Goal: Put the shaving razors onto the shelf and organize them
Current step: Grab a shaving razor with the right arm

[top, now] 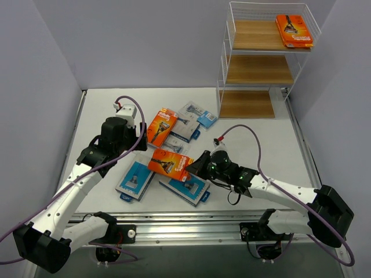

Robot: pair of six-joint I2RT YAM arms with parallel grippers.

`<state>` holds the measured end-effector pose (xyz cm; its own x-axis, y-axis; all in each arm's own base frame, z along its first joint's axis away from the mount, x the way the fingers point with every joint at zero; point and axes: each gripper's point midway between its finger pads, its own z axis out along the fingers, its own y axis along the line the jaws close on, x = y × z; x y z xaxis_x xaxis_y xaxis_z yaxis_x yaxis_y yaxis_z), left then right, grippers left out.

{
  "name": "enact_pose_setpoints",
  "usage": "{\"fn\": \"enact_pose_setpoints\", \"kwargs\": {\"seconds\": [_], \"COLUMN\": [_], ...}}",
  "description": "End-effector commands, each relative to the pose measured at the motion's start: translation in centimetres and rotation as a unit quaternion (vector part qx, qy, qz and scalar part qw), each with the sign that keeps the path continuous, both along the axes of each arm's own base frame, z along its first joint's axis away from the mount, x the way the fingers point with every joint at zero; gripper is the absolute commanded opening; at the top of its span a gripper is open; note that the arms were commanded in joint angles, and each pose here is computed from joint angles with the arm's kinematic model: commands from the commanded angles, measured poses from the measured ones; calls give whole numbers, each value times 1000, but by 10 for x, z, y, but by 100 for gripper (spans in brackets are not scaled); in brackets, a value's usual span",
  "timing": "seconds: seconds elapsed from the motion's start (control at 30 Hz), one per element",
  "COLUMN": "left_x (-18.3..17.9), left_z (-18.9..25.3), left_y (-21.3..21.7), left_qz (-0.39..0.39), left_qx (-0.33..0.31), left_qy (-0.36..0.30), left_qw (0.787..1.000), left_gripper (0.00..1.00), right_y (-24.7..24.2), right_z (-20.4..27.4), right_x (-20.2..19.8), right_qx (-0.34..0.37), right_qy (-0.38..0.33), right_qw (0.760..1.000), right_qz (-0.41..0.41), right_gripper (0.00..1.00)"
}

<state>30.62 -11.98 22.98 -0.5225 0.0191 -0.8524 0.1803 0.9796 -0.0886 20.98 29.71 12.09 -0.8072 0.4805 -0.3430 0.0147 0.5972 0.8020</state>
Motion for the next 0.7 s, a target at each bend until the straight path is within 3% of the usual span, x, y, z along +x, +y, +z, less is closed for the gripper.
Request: {"fn": "enact_pose_setpoints", "kwargs": {"seconds": [0.0, 0.33, 0.67], "left_x": [3, 1, 1], "left_z": [18, 21, 23], "left_y": [-4, -4, -4], "left_qz": [-1, -3, -3], "left_qx": [-19, -21, -22], "left_qy": [-27, -30, -33], "left_qw": [999, 999, 999], "left_gripper": [94, 94, 94], "right_y": [6, 3, -56], "right_z": [33, 102, 200], "right_x": [15, 50, 90], "right_qx": [-20, -16, -12], "right_qy": [-56, -115, -194], "right_qw": [998, 993, 978], "right_qz": [7, -3, -71], "right_gripper": [0, 0, 0]}}
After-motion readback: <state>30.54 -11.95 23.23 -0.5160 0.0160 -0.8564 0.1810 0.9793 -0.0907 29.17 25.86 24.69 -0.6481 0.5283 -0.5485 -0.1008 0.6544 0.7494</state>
